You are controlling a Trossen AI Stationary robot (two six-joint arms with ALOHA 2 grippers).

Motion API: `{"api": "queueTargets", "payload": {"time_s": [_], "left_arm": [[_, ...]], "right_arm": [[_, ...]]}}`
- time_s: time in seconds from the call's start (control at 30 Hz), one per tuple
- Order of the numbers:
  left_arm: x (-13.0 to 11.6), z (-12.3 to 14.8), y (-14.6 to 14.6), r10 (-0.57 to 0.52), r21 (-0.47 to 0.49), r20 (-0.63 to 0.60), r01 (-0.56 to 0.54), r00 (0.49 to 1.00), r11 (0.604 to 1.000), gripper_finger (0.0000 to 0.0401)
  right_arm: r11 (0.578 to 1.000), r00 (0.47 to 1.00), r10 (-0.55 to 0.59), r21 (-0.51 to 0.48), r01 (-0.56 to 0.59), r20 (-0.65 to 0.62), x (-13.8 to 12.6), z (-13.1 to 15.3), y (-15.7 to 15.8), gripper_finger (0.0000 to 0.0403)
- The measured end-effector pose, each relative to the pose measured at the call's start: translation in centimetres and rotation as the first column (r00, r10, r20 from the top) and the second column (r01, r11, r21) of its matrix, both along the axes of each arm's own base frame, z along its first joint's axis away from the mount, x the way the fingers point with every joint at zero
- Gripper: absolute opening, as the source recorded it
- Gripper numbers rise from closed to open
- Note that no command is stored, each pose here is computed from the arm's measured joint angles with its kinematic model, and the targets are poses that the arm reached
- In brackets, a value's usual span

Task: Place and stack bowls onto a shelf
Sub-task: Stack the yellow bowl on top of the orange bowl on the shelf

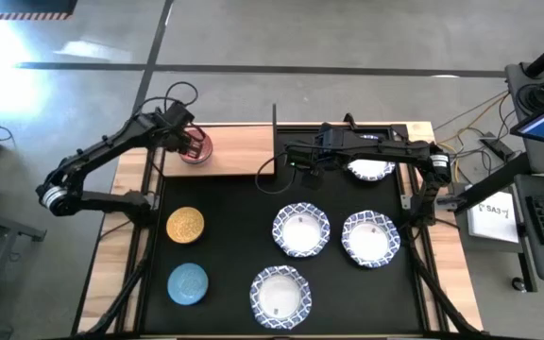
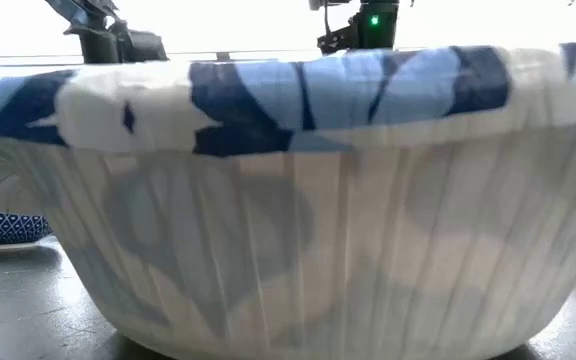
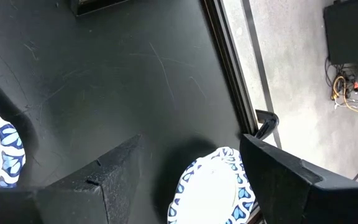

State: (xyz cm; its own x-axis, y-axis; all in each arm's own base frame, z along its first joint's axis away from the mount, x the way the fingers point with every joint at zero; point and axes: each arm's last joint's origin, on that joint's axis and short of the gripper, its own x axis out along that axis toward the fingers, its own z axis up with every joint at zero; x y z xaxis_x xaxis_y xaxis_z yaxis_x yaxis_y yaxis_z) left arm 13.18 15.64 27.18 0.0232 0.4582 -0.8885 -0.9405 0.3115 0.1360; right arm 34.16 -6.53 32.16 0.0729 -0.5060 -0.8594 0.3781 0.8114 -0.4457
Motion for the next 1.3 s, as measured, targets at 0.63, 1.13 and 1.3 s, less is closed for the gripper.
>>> {"api": "queueTargets", "payload": {"time_s": [0.63,1.13,1.3], "left_arm": [[6.7,1.3,-11.6,-0.511,-0.007,0.256,0.530,0.820,0.848,0.0105],[5.9,-0.4,-16.3,-0.453,-0.177,0.208,0.489,0.867,0.854,0.0105],[5.7,-1.1,-18.3,-0.432,-0.202,0.211,0.471,0.877,0.859,0.0105]], "right_arm": [[0.976,0.999,0.037,0.213,-0.044,0.040,0.1,-0.1,0.9,0.0256],[0.928,0.982,0.168,0.323,-0.186,0.083,0.6,-0.2,8.0,0.0256],[0.917,0.975,0.201,0.331,-0.221,0.096,0.3,-0.2,11.3,0.0256]]}}
